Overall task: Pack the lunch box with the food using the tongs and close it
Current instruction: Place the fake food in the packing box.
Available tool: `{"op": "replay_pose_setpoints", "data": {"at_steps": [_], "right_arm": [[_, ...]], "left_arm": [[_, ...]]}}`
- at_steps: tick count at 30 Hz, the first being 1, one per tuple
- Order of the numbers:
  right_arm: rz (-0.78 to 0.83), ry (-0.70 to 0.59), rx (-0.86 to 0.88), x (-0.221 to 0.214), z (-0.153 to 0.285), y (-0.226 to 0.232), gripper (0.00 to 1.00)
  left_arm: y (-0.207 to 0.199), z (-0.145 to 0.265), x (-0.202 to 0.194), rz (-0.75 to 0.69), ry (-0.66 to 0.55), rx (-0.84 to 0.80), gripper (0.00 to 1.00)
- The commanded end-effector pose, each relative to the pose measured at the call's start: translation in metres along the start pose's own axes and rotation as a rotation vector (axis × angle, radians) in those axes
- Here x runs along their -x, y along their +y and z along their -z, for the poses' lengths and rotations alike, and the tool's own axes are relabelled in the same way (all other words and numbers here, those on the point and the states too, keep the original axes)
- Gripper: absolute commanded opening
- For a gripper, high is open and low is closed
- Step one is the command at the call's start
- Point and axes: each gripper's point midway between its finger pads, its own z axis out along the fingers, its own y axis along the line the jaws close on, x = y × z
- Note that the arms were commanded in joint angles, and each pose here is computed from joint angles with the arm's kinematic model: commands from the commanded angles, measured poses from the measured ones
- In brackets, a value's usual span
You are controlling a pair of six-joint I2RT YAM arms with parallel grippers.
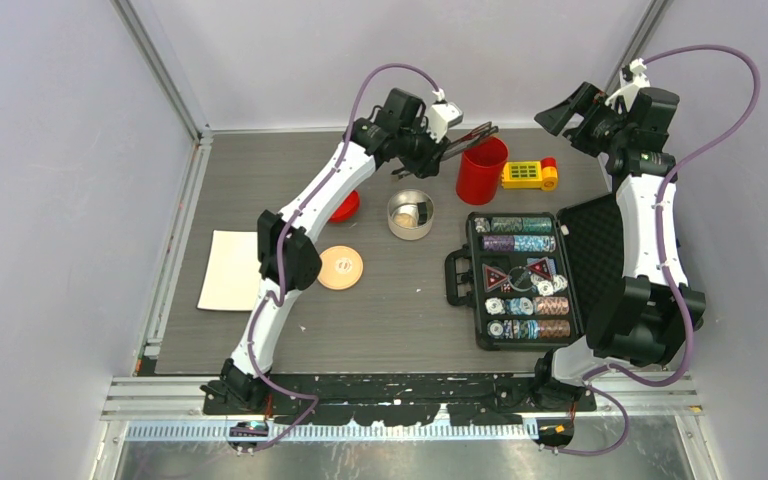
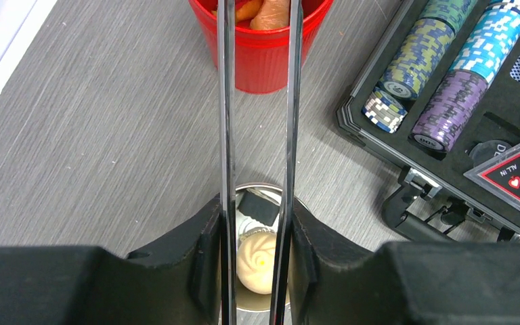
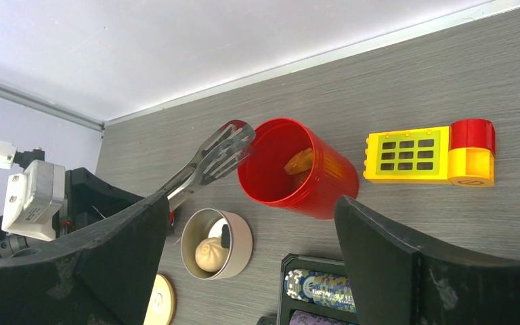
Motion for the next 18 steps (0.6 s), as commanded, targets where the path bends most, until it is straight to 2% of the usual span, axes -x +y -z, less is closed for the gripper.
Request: {"op": "replay_pose_setpoints", "data": {"at_steps": [1,9,13,18], "right_arm": [[0.019,-0.041,0.034,0.014,0.000,0.008,0.95],[0.015,-0.023,0.067,0.010,-0.002,0.015,0.95],[0.034,0.001,0.092,0.001,-0.006,0.025,0.95],[0.089,0.032,0.129,-0.007,-0.009,0.042,0.95]], "left_arm": [[0.000,0.021,0.043,-0.020,-0.127,0.027,0.34],[0.019,0.061,0.053,0.064,-0.174,0.076,0.33],[0.037,0.090,0.042,0.111,-0.169,0.115,0.32],[0.072,0.134,0.008,0.202,-0.143,0.202,0.32]]}}
